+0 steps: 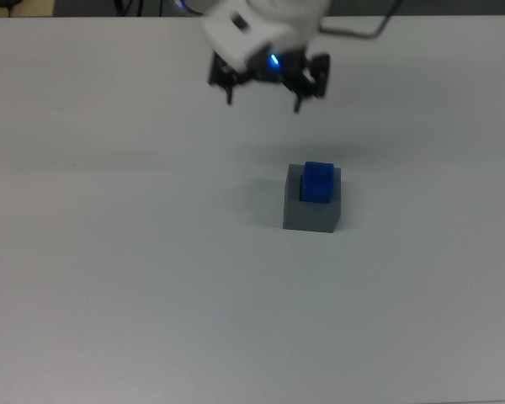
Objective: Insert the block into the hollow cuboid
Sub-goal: 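Open the gripper and raise it away from the cube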
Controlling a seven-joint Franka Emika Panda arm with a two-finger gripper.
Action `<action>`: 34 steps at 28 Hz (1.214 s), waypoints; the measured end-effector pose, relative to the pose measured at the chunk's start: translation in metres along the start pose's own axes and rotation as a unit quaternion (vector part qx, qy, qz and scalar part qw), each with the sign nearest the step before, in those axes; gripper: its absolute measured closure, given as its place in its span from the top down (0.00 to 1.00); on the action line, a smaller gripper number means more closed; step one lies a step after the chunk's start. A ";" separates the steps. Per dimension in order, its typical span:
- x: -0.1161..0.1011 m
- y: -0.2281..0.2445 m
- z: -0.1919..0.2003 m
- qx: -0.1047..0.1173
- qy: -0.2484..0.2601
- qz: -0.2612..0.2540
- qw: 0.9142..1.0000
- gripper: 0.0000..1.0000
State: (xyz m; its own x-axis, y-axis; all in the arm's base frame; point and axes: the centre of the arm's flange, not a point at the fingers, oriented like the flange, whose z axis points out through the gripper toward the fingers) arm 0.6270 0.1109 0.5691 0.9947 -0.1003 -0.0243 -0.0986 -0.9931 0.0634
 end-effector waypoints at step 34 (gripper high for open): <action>-0.087 0.152 -0.057 0.033 0.004 -0.028 0.999 1.00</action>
State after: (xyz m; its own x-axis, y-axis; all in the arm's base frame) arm 0.5269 -0.0278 0.6380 0.9989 -0.0434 -0.0175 -0.0434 -0.9990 -0.0037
